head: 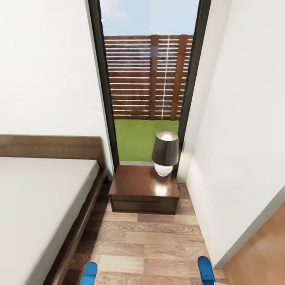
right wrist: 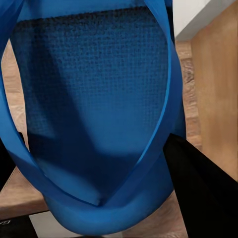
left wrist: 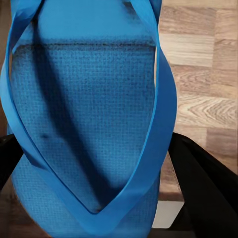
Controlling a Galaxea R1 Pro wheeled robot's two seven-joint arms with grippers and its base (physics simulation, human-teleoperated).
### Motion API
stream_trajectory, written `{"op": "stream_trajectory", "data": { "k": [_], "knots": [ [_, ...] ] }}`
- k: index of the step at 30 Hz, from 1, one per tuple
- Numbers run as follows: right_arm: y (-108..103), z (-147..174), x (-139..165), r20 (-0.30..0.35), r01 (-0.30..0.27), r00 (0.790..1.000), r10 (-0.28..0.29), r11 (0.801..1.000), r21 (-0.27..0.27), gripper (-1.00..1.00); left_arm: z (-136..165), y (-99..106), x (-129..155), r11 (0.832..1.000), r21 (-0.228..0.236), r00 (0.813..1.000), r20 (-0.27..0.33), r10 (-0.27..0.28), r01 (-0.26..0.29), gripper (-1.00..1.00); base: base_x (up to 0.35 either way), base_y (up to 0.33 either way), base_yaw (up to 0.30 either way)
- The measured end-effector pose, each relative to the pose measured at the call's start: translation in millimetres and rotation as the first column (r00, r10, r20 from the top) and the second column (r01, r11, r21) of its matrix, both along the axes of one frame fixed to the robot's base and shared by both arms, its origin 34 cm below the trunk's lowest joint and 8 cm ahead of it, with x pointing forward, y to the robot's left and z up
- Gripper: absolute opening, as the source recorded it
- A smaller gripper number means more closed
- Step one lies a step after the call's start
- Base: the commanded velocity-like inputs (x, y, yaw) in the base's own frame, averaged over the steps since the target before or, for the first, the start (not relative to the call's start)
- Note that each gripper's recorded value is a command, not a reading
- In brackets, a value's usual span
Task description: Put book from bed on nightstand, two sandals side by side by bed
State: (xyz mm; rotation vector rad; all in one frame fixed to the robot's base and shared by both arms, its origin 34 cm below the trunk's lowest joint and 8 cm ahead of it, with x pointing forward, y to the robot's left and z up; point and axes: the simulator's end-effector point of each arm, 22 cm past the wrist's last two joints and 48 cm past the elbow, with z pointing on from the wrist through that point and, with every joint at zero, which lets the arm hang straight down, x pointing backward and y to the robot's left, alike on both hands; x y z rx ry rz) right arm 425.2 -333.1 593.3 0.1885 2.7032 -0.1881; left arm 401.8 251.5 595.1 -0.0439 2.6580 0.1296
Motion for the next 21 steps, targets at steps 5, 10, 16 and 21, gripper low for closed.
{"op": "stream_trajectory", "data": {
  "k": [5, 10, 16, 21],
  "knots": [
    [0.0, 0.2, 0.3, 0.001, 0.000, 1.000, 0.000, 1.000, 0.000, -1.00, 0.2, 0.0, 0.2, 1.000, 0.000, 1.000, 0.001, 0.000, 0.000, -1.00, 0.320, -0.105, 0.042],
    [0.1, 0.3, 0.2, 0.001, 0.000, 1.000, 0.000, 1.000, 0.000, -1.00, 0.4, 0.0, 0.6, 1.000, 0.000, 1.000, 0.002, 0.000, 0.000, -1.00, 0.279, -0.179, 0.197],
    [0.1, 0.8, 0.9, 0.002, 0.000, 1.000, 0.000, 1.000, 0.000, -1.00, 1.3, -0.8, 2.1, 1.000, -0.001, 1.000, 0.007, -0.001, 0.001, -1.00, 0.232, -0.232, 0.251],
    [0.0, 1.2, 1.6, 0.004, 0.000, 1.000, 0.000, 1.000, 0.000, -1.00, 1.8, -1.3, 3.0, 1.000, -0.002, 1.000, 0.011, 0.000, 0.000, -1.00, 0.203, -0.250, 0.086]
  ]
}}
